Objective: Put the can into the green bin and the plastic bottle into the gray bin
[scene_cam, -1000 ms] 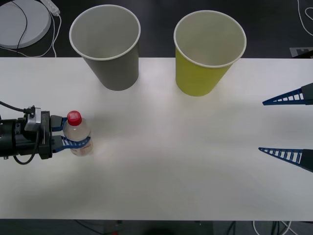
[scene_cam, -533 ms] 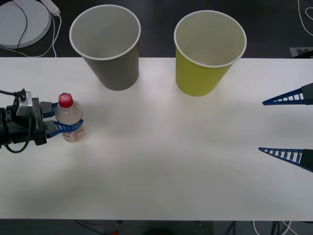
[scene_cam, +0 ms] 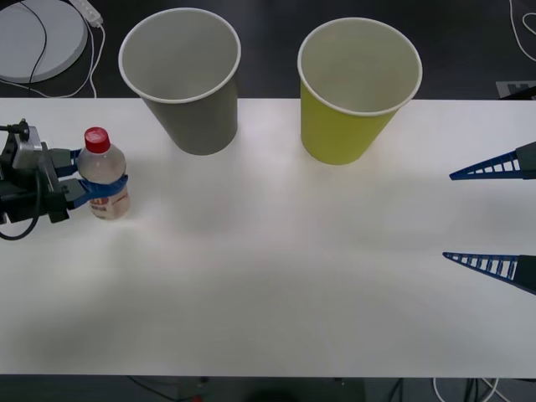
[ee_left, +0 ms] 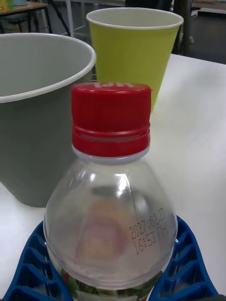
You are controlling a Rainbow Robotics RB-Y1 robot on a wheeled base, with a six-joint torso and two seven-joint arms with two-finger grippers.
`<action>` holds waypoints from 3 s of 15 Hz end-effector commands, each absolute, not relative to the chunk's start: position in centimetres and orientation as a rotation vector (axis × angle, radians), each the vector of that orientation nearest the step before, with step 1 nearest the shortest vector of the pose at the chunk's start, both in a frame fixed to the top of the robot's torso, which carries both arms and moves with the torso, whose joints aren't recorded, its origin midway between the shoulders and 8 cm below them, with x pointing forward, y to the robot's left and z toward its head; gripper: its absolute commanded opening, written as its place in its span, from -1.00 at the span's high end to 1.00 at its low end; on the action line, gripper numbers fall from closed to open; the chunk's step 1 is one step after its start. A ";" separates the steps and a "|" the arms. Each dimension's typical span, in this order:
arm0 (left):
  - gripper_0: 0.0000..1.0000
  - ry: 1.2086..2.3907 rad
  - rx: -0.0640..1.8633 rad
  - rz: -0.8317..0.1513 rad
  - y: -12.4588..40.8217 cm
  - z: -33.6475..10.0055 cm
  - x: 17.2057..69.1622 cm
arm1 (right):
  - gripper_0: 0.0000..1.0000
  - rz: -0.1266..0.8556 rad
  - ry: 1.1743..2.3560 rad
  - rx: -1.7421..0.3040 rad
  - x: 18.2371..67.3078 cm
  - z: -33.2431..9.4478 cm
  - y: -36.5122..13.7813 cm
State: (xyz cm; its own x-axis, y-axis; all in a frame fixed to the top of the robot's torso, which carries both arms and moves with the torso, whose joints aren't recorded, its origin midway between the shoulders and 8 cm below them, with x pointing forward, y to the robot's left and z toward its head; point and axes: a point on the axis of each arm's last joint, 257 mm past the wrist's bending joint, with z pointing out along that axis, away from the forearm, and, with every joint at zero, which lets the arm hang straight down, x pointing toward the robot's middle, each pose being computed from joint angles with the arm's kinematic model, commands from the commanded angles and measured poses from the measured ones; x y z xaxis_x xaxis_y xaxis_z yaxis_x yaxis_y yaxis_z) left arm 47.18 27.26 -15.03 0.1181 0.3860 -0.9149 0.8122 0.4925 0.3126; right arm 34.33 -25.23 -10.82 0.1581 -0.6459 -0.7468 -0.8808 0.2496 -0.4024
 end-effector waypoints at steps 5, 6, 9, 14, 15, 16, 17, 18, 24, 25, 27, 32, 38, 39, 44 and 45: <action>1.00 1.543 1.014 -0.390 29.1 -12.9 48.6 | -1.00 0.307 1.561 -1.470 34.3 -10.8 -25.2; 1.00 1.546 1.009 -0.393 29.0 -12.5 48.6 | -1.00 0.307 1.561 -1.470 34.3 -10.8 -25.2; 1.00 1.558 0.994 -0.381 29.3 -11.8 48.9 | -1.00 0.307 1.561 -1.470 34.3 -10.8 -25.2; 1.00 1.630 1.011 -0.353 29.6 -10.3 48.9 | -1.00 0.307 1.561 -1.470 34.3 -10.8 -25.2; 1.00 1.648 1.017 -0.347 29.7 -10.0 48.8 | -1.00 0.307 1.561 -1.470 34.3 -10.8 -25.2; 1.00 1.666 1.017 -0.347 29.8 -9.5 48.7 | -1.00 0.307 1.561 -1.470 34.3 -10.8 -25.2; 1.00 1.682 1.022 -0.341 30.0 -9.0 48.6 | -1.00 0.307 1.561 -1.470 34.3 -10.8 -25.2; 1.00 1.693 1.024 -0.339 30.1 -8.6 48.5 | -1.00 0.307 1.561 -1.470 34.3 -10.8 -25.2; 1.00 1.796 1.064 -0.288 31.8 -5.2 47.8 | -1.00 0.307 1.561 -1.470 34.3 -10.8 -25.2; 1.00 1.808 1.069 -0.275 32.0 -4.6 47.9 | -1.00 0.307 1.561 -1.470 34.3 -10.8 -25.2; 1.00 1.835 1.074 -0.255 32.3 -3.3 48.0 | -1.00 0.307 1.561 -1.470 34.3 -10.8 -25.2; 1.00 1.886 1.090 -0.218 33.7 -0.6 48.7 | -1.00 0.307 1.561 -1.470 34.3 -10.8 -25.2; 1.00 1.957 1.181 -0.157 34.2 1.1 50.6 | -1.00 0.307 1.561 -1.470 34.3 -10.8 -25.2; 1.00 1.968 1.195 -0.144 34.1 1.4 51.0 | -1.00 0.307 1.561 -1.470 34.3 -10.8 -25.2; 1.00 2.025 1.240 -0.120 33.2 3.0 53.1 | -1.00 0.307 1.561 -1.470 34.3 -10.8 -25.2; 1.00 2.034 1.243 -0.119 32.9 3.3 53.5 | -1.00 0.307 1.561 -1.470 34.3 -10.8 -25.2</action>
